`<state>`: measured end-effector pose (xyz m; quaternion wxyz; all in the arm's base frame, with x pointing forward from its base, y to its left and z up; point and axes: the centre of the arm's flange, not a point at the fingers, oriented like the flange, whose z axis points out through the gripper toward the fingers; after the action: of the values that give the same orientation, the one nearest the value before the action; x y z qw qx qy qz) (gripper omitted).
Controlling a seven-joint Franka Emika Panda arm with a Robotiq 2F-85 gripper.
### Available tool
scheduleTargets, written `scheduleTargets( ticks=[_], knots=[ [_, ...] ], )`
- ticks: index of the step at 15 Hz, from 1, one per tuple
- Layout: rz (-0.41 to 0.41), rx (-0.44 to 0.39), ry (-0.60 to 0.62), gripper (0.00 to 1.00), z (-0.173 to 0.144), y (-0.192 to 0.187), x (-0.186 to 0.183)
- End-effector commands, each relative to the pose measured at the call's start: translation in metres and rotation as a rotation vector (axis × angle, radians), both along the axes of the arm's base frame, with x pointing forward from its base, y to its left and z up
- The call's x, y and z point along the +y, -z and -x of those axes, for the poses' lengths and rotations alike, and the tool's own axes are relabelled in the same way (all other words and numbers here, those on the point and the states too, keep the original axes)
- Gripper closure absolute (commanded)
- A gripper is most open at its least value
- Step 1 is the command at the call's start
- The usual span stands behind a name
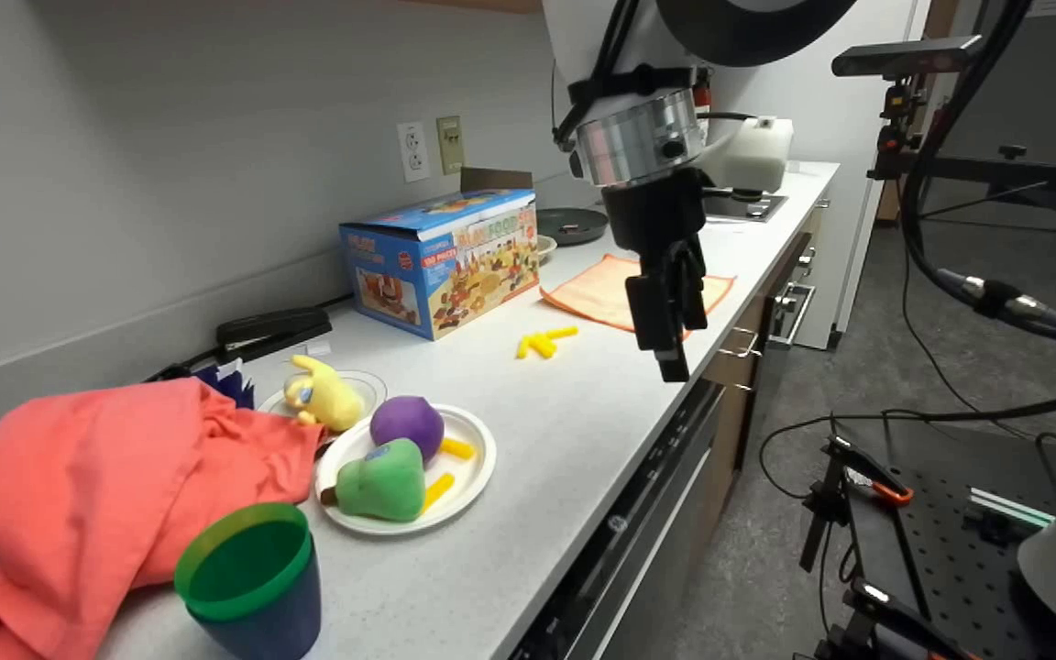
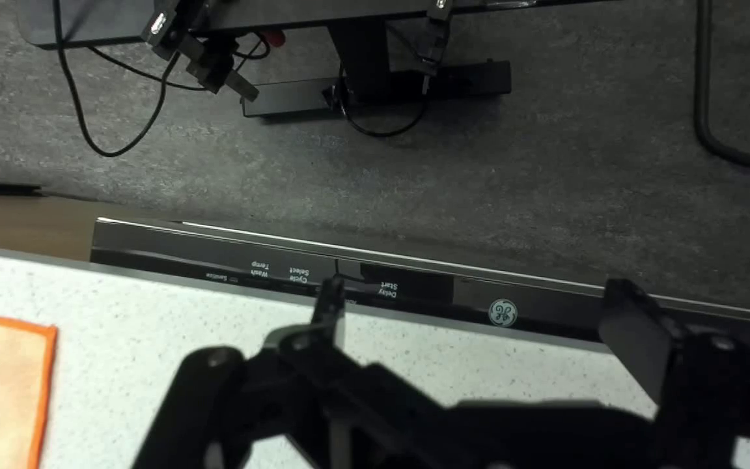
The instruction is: Use the peach towel to wipe the countertop
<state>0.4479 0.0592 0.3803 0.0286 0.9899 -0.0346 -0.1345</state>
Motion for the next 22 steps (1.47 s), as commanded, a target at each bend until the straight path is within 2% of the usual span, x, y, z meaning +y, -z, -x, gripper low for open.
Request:
scheduleTargets(
  ticks=[1, 6, 12, 15, 17, 18, 22],
  knots=[
    [0.0, 0.0, 0.0, 0.0, 0.0, 0.0, 0.0],
    [-0.034, -0.076, 0.124, 0.0, -0.014, 0.001, -0.039],
    [-0.038, -0.179, 0.406, 0.0, -0.039, 0.0, -0.141],
    [-0.022, -0.2, 0.532, 0.0, -0.049, 0.007, -0.188],
    [-0.029, -0.179, 0.573, 0.0, -0.051, 0.011, -0.195],
    [-0.016, -0.189, 0.521, 0.0, -0.034, 0.009, -0.192],
    [-0.018, -0.178, 0.551, 0.0, -0.041, 0.016, -0.196]
  ],
)
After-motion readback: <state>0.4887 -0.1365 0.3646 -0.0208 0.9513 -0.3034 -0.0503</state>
